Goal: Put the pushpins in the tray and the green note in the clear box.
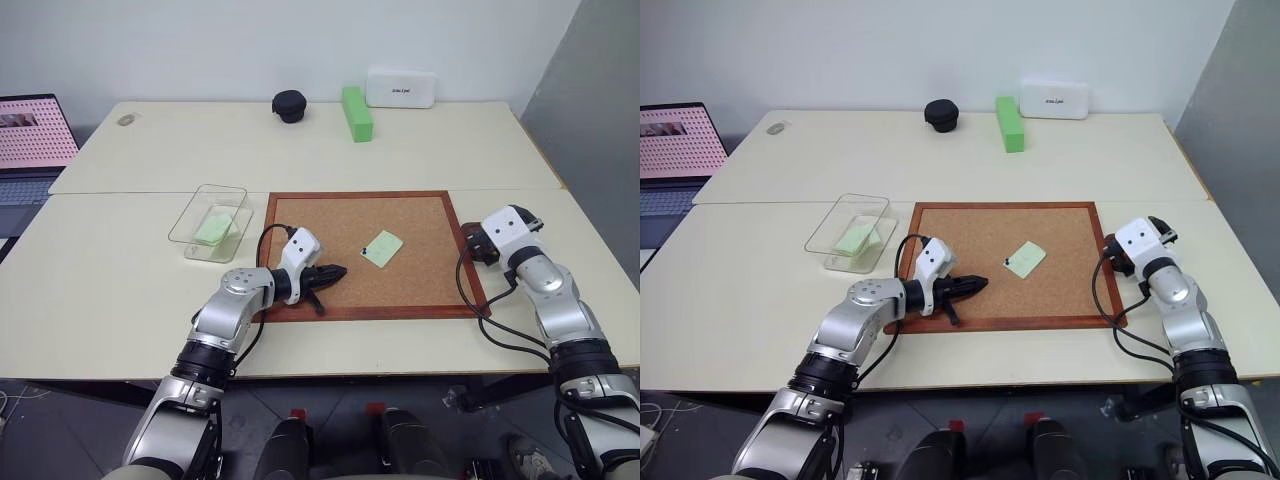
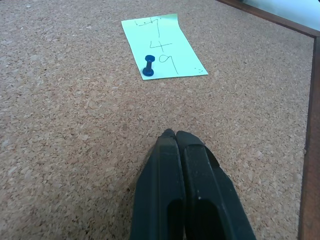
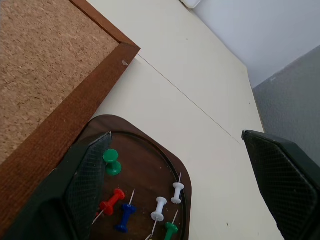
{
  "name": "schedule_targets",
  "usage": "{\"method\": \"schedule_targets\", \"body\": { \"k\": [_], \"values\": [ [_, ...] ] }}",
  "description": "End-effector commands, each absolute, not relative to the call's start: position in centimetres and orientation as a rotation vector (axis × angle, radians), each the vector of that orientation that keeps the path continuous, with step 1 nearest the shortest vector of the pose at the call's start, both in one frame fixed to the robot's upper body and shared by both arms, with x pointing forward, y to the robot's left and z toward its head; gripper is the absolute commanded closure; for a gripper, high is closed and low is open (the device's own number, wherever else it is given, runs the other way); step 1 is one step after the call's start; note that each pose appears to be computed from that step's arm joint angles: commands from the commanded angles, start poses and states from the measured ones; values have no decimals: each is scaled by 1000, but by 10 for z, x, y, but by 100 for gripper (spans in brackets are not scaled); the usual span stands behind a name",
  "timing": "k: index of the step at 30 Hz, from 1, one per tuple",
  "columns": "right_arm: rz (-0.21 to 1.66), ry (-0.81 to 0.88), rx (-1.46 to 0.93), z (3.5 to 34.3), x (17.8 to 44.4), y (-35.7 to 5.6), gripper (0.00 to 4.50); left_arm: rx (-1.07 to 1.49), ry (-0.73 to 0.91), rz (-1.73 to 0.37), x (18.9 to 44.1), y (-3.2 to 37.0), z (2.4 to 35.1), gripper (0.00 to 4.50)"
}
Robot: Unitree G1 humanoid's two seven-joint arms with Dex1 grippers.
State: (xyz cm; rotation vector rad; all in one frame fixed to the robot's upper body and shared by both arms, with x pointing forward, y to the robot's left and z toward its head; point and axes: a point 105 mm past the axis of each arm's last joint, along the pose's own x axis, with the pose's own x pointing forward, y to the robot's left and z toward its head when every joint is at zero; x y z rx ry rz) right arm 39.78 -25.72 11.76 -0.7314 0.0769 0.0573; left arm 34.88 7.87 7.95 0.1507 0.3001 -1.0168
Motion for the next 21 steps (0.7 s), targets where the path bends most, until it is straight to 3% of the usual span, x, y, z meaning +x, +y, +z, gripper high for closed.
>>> {"method": "schedule_targets", "body": {
  "k": [1, 21],
  "values": [
    [-24, 48, -575, 134, 403, -267, 7, 163, 374, -1007, 344, 82, 62, 450],
    [-27, 75, -418, 135, 406, -265, 7, 155, 363, -991, 345, 85, 62, 450]
  ]
}}
